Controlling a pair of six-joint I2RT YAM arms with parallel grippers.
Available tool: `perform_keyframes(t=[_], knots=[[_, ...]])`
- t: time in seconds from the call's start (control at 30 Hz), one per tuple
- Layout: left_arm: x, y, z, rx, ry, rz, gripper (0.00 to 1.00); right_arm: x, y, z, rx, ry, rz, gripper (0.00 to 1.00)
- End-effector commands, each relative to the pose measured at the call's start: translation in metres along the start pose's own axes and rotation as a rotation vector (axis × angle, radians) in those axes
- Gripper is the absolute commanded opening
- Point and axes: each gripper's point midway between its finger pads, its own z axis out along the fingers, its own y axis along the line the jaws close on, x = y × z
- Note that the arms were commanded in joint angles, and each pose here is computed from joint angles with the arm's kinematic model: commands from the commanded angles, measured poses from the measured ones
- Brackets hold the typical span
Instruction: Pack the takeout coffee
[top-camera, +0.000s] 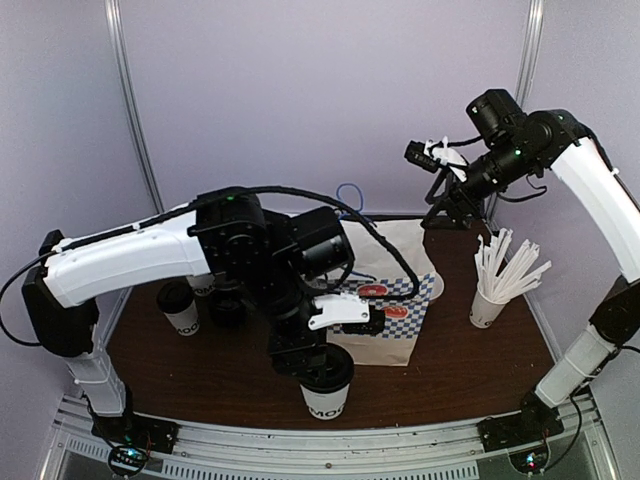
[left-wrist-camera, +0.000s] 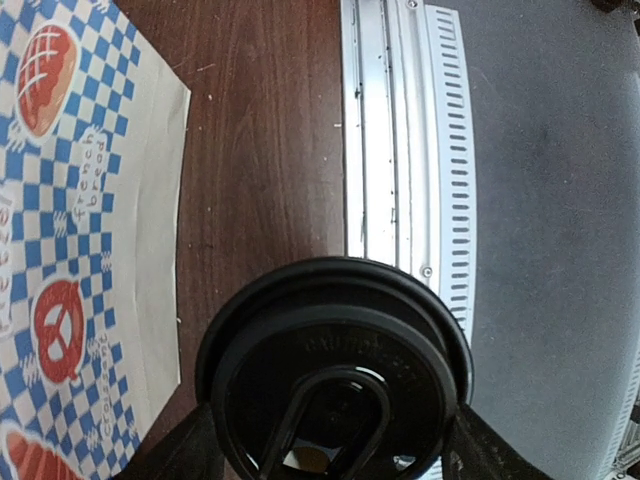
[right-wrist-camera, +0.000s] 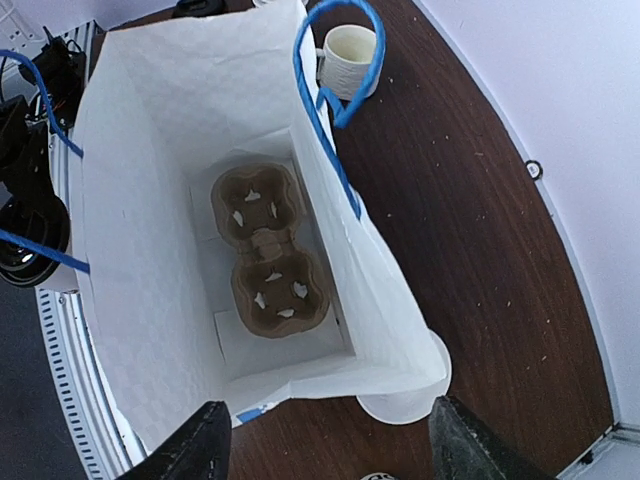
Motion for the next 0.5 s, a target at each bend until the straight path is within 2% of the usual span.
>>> perform_keyframes(t=[0.0, 0.27, 0.47], knots=[[-0.035, 0.012, 0.017, -0.037, -0.099, 0.085, 0.69, 0.023, 0.006, -0.007, 0.018, 0.005, 0.039, 0.71], [-0.045, 0.033, 0.080, -0.048, -0.035, 0.088, 0.69, 0.049, 0.015, -0.011, 0.034, 0.015, 0.065, 0.72], [-0.040, 0.045, 0.101, -0.082, 0.014, 0.082, 0.71, 0.055, 0.018, -0.010, 0.035, 0.021, 0.065, 0.71]])
